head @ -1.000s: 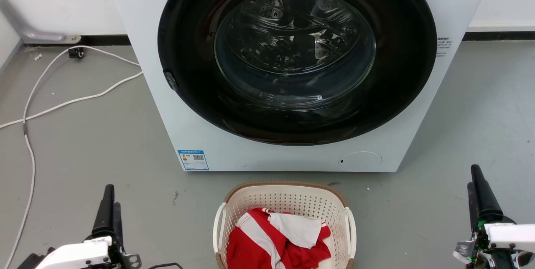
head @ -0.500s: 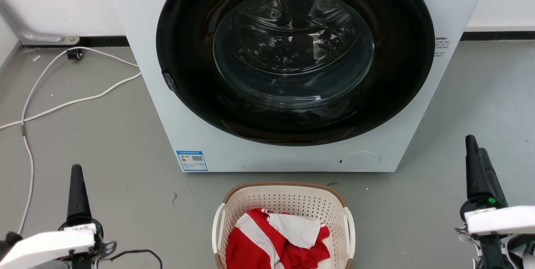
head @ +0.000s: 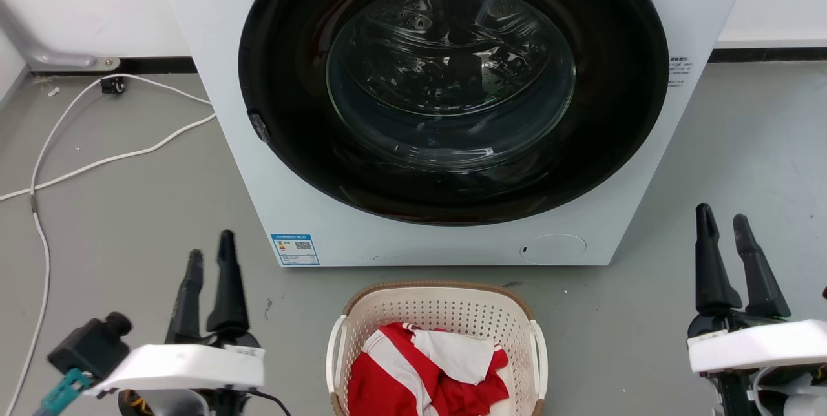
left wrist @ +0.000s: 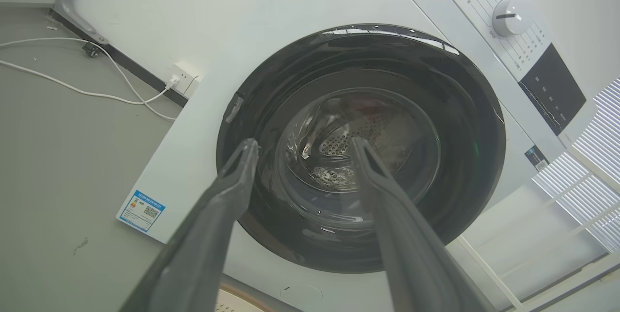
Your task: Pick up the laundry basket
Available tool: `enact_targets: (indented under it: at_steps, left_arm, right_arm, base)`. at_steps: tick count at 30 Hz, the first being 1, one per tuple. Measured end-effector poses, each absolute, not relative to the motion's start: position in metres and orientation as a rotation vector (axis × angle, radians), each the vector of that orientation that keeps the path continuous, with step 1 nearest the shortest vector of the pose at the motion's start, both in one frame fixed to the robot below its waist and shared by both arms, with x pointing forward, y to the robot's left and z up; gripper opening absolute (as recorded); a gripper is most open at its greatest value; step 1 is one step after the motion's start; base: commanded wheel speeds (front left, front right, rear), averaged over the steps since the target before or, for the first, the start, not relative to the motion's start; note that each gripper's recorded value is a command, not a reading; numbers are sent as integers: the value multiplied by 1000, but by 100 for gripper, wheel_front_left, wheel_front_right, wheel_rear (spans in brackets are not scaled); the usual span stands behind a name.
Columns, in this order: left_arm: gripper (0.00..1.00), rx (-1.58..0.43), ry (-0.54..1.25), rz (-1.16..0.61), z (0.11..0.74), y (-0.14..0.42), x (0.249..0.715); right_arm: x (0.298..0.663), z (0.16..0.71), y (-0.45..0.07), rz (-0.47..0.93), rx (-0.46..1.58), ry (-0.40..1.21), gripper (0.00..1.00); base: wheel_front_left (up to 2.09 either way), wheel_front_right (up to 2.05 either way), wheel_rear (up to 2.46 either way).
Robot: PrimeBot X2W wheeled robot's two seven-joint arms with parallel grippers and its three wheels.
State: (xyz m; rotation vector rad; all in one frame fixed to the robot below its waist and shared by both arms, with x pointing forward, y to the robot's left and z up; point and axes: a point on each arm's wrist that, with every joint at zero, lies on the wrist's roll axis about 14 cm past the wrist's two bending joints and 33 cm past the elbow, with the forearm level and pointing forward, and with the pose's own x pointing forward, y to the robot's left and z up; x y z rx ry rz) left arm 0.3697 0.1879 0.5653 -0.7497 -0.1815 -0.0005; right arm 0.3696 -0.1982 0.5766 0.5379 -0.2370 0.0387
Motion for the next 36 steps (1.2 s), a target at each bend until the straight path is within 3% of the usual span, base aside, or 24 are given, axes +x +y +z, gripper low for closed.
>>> enact_targets:
  at_steps: [15, 36]
  left_arm:
    - [100, -423, -154, -64, 563, 144, 368]
    - [100, -135, -109, -116, 537, 116, 357]
  right_arm:
    - [363, 560, -192, 35, 335, -198, 100]
    - [355, 551, -184, 54, 114, -187, 100]
  base:
    - [0, 0, 0]
    - [0, 0, 0]
